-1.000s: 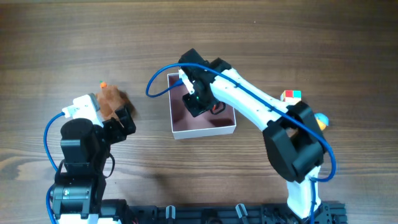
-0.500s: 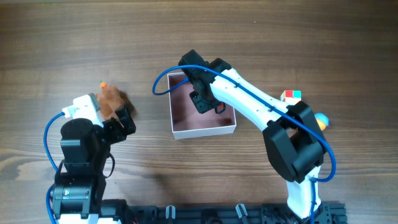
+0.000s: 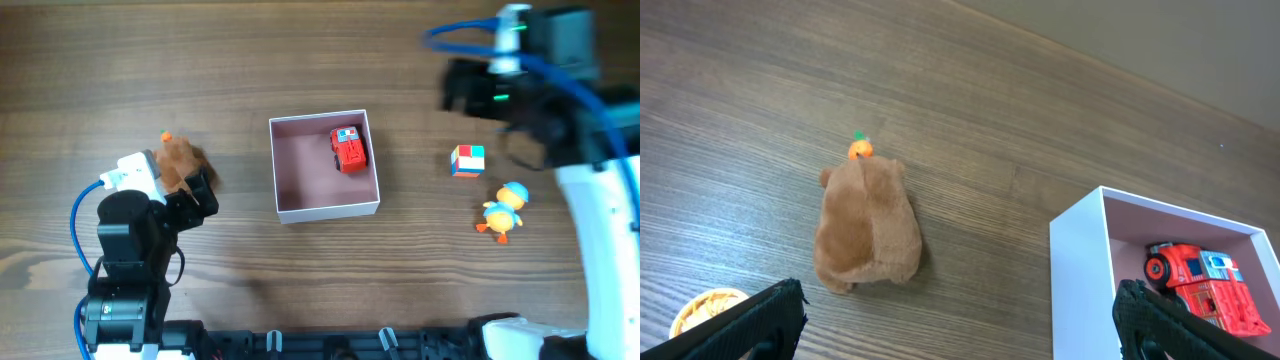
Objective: Pack container
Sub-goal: 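Move the right gripper to the Rubik's cube and grasp it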
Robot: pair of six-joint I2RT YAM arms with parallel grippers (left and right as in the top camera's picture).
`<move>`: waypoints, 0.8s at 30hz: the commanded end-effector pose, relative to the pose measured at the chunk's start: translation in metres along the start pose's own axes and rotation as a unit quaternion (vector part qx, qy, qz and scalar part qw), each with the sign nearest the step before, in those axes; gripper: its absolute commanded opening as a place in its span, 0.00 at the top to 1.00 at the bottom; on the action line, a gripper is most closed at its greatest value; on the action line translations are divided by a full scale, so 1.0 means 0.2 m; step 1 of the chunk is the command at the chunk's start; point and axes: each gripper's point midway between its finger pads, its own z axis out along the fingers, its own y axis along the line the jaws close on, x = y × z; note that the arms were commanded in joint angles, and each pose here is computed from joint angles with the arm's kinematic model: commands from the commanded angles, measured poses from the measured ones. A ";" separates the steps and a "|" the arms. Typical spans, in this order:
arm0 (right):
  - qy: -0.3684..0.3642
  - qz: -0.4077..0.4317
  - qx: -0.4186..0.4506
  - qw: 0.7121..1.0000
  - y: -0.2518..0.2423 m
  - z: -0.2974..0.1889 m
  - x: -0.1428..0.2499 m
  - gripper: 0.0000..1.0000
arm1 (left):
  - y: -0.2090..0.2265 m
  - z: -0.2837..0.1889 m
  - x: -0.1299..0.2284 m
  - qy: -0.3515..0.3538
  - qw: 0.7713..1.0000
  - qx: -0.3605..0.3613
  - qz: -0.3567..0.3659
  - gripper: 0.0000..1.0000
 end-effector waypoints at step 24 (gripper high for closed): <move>0.301 -0.041 0.029 0.952 -0.44 1.18 0.80 0.11 | -0.01 -0.03 -0.06 -0.017 1.000 0.000 -0.008 0.00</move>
